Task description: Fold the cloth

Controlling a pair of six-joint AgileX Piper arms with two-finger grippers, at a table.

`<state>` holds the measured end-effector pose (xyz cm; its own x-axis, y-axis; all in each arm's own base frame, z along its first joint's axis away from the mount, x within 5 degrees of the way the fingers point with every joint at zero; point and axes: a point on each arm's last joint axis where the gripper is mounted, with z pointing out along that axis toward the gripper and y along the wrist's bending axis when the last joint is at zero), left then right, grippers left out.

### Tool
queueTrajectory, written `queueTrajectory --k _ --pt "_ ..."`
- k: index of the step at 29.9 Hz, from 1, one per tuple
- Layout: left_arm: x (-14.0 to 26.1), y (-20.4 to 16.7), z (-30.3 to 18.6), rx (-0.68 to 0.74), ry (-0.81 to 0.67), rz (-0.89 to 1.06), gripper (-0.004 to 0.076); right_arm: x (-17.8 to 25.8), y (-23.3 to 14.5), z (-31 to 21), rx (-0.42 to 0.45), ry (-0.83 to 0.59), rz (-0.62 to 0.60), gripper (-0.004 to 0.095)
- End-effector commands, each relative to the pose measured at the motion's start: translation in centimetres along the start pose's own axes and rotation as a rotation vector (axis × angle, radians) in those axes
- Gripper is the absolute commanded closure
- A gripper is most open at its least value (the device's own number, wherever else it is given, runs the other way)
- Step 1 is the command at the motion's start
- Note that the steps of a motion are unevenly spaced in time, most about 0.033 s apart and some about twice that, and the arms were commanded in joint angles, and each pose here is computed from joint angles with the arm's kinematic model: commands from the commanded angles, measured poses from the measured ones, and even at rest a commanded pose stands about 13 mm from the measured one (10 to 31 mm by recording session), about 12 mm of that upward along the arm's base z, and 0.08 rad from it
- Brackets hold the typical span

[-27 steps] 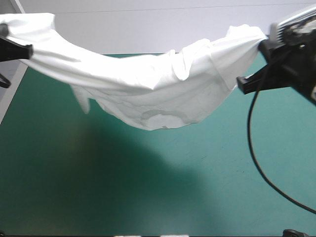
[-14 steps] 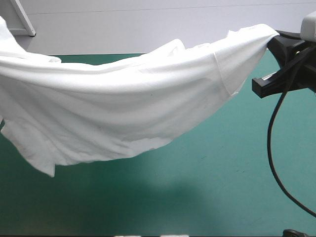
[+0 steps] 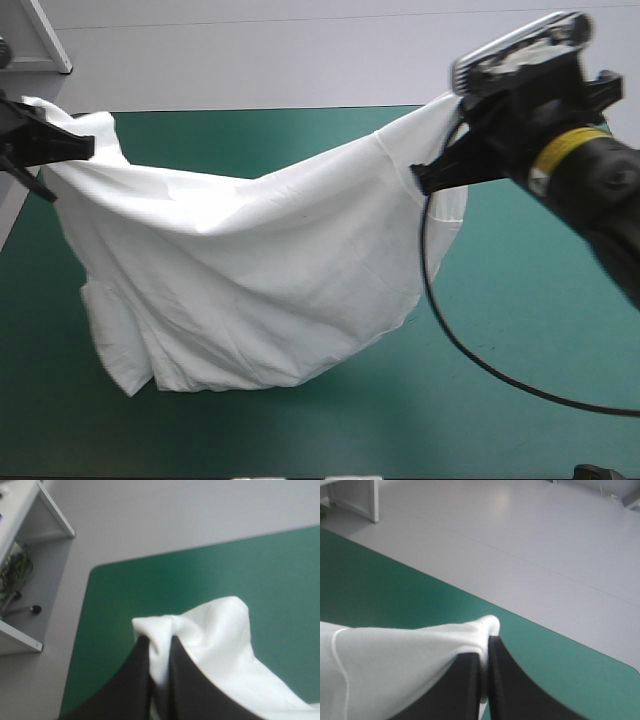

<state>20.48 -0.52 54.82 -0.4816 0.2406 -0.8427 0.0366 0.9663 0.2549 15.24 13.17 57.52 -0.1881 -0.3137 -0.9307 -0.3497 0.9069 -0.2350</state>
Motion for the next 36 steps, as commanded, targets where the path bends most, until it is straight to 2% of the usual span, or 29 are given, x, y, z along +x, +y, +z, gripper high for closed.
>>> queueTrajectory --k 1,5,10,16,24,28,29,31,34,35,36 --pt "-0.5 -0.8 2.5 0.027 -0.055 0.005 0.0732 0.4 0.7 3.6 0.075 0.063 -0.028 0.0923" --pt "0.2 -2.2 8.0 0.058 -0.001 0.023 0.0732 1.8 0.8 10.2 0.051 0.169 -0.006 0.0923" --pt "1.3 -4.0 14.5 0.109 0.071 0.022 0.0732 4.9 -2.6 18.1 0.016 0.283 0.113 0.0923" --pt "2.8 -5.8 21.4 0.144 0.147 0.023 0.0732 9.7 -5.8 25.3 -0.022 0.407 0.214 0.0923" --pt "4.5 -7.6 28.7 0.146 0.112 0.001 0.0732 13.7 -6.9 31.0 0.002 0.426 0.251 0.0923" --pt "5.6 -8.4 31.4 0.151 0.105 -0.002 0.0731 14.9 -6.6 32.9 -0.015 0.423 0.284 0.0902" --pt "5.8 -8.5 31.9 0.151 0.107 -0.01 0.0731 15.1 -6.5 33.2 -0.015 0.419 0.285 0.0868" --pt "6.3 -8.8 32.7 0.151 0.121 -0.03 0.0709 15.5 -6.5 33.9 -0.013 0.404 0.285 0.0712" --pt "6.4 -8.9 33.2 0.151 0.105 -0.031 0.0592 15.5 -6.5 34.3 -0.011 0.376 0.288 0.0335" --pt "6.4 -8.9 33.3 0.15 0.095 -0.031 0.0535 15.5 -6.5 34.4 -0.011 0.372 0.288 0.0229" --pt "6.4 -8.9 33.3 0.15 0.095 -0.031 0.0486 15.6 -6.5 34.3 -0.011 0.378 0.288 0.0169"
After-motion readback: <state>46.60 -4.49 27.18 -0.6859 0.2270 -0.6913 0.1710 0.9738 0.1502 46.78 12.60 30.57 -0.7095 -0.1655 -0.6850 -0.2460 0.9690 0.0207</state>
